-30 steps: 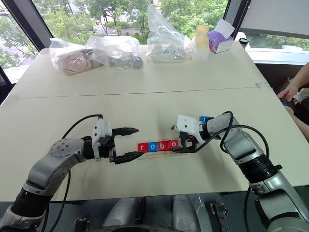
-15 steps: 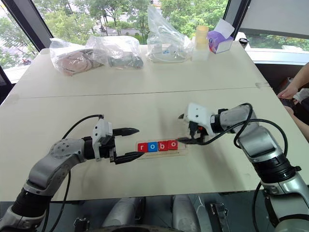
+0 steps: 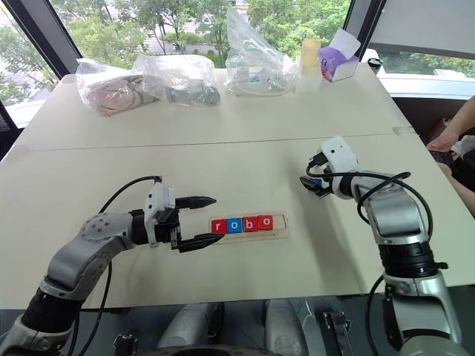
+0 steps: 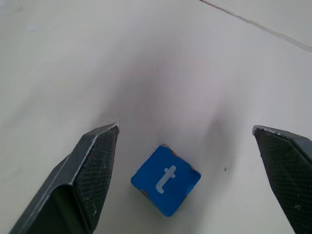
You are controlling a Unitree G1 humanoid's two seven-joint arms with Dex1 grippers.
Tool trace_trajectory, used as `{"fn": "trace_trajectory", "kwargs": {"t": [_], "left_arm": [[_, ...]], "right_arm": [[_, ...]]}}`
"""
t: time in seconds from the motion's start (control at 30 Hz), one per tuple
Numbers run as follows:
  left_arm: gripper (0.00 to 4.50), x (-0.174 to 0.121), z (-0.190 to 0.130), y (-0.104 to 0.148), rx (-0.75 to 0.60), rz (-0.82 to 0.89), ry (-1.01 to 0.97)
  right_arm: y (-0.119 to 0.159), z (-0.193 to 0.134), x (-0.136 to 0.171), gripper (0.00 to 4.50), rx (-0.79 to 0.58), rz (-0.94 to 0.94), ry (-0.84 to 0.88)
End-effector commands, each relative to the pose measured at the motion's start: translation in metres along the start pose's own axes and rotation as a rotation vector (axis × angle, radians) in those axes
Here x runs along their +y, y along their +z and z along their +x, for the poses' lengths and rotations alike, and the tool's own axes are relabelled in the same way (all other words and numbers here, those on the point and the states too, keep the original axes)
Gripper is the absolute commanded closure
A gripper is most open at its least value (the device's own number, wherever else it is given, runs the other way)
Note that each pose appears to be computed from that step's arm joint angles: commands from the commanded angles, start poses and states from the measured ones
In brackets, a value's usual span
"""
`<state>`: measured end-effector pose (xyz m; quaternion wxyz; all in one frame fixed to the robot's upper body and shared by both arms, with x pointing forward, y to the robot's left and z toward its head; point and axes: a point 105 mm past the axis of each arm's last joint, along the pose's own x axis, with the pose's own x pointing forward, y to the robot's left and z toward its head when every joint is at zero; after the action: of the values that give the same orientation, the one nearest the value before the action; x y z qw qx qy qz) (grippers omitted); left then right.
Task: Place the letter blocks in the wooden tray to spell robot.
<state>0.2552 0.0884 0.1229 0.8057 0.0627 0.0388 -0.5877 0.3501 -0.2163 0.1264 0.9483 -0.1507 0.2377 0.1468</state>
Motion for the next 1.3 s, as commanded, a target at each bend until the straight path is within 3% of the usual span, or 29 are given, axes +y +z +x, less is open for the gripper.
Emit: {"fn": "trace_trajectory", "kwargs": {"t": [0.03,0.17,0.4,0.5,0.67,0.8,1.0,1.13,1.3], "left_arm": [[0.0,-0.001,0.001,0.007,-0.025,0.035,-0.01],[0.0,-0.001,0.001,0.007,-0.024,0.035,-0.012],[0.0,0.002,0.002,0.007,-0.027,0.04,-0.009],[0.0,0.002,0.002,0.007,-0.029,0.04,-0.003],[0.0,0.002,0.002,0.007,-0.03,0.039,0.001],[0.0,0.001,0.003,0.006,-0.032,0.037,0.004],[0.0,0.0,0.002,0.005,-0.034,0.033,0.003],[0.0,0.0,0.004,0.004,-0.035,0.03,-0.006],[0.0,0.0,0.007,0.003,-0.036,0.032,-0.02]], "right_arm": [[-0.004,-0.009,-0.003,0.03,0.011,0.075,-0.099],[-0.021,-0.006,0.001,0.03,0.06,0.195,-0.148],[-0.021,0.005,0.009,0.03,0.064,0.378,-0.153],[-0.017,0.01,0.013,0.86,0.058,0.409,-0.153],[-0.015,0.01,0.018,3.35,0.06,0.412,-0.152],[-0.02,0.0,0.021,3.34,0.077,0.353,-0.145],[-0.046,-0.04,0.042,3.34,0.157,0.34,-0.08],[-0.061,-0.048,0.053,3.34,0.173,0.361,-0.074],[-0.057,-0.047,0.062,3.34,0.146,0.387,-0.05]]}}
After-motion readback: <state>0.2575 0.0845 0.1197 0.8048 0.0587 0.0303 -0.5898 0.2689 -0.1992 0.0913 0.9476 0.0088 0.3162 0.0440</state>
